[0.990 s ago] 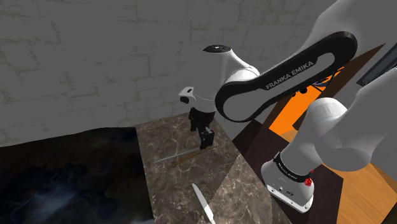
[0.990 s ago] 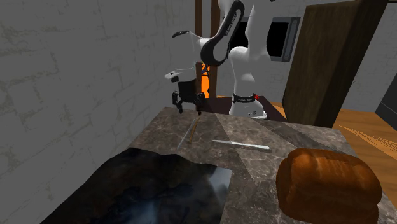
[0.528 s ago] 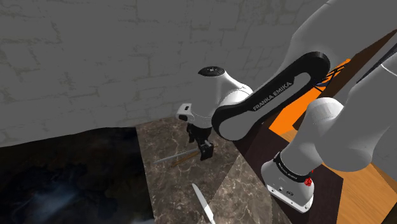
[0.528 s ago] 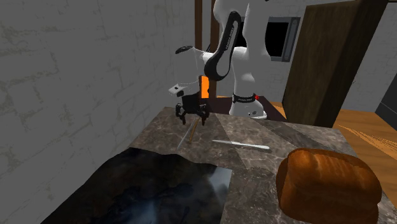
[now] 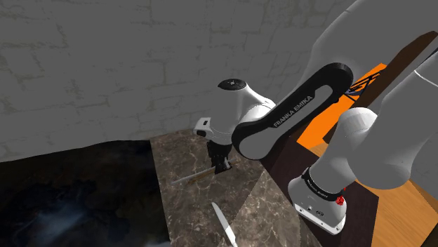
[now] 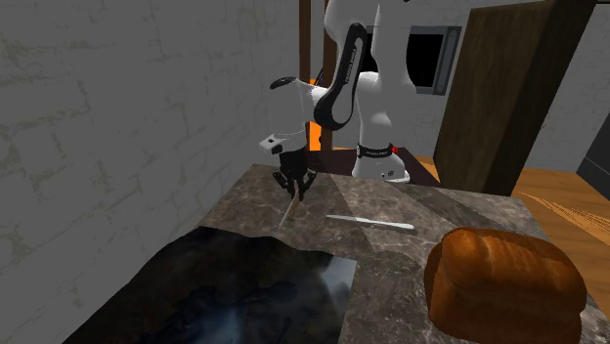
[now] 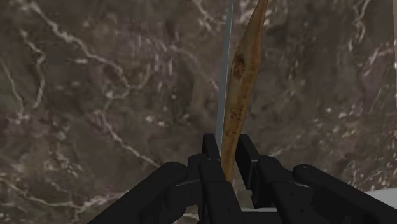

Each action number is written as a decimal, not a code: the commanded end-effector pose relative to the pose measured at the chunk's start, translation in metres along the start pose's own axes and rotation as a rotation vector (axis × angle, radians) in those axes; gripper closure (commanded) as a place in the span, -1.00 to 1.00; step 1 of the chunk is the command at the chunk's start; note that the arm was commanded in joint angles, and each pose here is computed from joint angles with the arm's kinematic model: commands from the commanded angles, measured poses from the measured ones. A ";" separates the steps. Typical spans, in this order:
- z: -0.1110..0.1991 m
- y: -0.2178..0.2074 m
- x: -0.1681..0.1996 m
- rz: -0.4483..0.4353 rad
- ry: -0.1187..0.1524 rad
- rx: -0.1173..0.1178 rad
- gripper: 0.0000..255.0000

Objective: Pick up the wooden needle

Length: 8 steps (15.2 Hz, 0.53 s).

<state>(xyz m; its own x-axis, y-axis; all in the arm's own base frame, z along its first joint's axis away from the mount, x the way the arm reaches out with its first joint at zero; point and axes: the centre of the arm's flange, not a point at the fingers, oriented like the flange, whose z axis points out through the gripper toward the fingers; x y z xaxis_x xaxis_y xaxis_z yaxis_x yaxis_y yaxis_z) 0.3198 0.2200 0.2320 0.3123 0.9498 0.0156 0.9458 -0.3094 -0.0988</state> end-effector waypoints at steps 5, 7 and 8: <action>0.003 -0.002 -0.002 -0.003 -0.006 0.005 1.00; -0.002 -0.002 0.000 -0.003 -0.006 0.005 1.00; -0.007 -0.002 0.000 -0.003 -0.006 0.005 1.00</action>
<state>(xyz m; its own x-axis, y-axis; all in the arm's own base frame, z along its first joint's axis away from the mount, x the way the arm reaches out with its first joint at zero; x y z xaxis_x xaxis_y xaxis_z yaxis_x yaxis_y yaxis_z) 0.3187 0.2203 0.2359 0.3100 0.9507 0.0118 0.9461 -0.3072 -0.1023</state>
